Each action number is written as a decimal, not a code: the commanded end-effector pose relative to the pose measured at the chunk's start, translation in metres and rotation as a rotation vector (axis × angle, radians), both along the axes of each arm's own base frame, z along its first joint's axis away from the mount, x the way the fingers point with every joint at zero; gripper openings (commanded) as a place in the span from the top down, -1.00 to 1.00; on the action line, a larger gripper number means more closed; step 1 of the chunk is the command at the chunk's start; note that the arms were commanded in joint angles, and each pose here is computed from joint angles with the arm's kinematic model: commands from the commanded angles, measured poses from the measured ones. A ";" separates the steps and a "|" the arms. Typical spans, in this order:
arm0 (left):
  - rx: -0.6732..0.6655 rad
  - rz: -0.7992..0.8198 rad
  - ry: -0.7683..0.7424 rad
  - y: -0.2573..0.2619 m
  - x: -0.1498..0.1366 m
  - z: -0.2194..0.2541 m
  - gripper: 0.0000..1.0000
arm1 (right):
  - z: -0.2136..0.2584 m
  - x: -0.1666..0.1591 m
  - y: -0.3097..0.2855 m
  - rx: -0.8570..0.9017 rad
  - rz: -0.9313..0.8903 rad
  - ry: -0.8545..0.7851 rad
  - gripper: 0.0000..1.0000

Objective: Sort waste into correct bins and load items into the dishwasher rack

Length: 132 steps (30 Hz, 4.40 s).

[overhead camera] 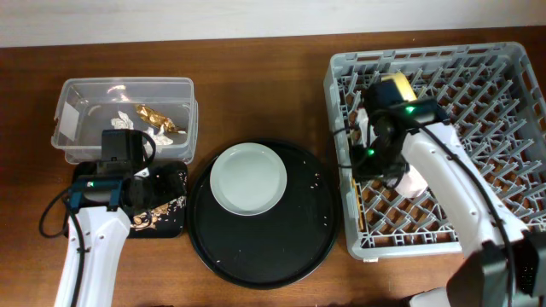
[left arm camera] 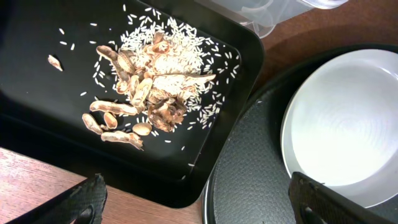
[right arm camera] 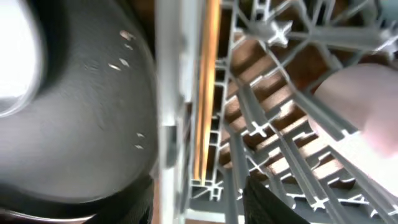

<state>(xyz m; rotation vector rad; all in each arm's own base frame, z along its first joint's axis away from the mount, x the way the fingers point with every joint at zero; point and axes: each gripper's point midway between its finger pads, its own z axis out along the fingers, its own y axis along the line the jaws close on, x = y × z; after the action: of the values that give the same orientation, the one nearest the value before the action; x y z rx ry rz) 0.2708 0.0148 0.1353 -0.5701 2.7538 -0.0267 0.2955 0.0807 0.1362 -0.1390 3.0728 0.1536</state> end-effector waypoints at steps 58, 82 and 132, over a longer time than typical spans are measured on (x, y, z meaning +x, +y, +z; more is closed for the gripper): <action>0.001 0.015 -0.022 0.002 0.002 0.004 -0.86 | 0.067 0.063 -0.018 -0.118 -0.193 -0.412 -0.97; -0.005 -0.469 -0.548 -0.058 -0.088 0.080 -0.99 | 0.089 -0.114 -0.032 0.127 -0.029 -0.766 -0.97; 0.218 -0.335 -1.156 -0.035 -0.026 0.021 -0.98 | 0.021 -0.052 -0.059 0.113 -0.103 -1.404 -0.97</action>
<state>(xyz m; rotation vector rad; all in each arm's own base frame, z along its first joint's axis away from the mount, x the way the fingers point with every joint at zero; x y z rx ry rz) 0.2449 -0.0224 0.1579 0.0150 1.6516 -0.1198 0.2435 0.0222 0.1593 -0.0424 1.6619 0.1330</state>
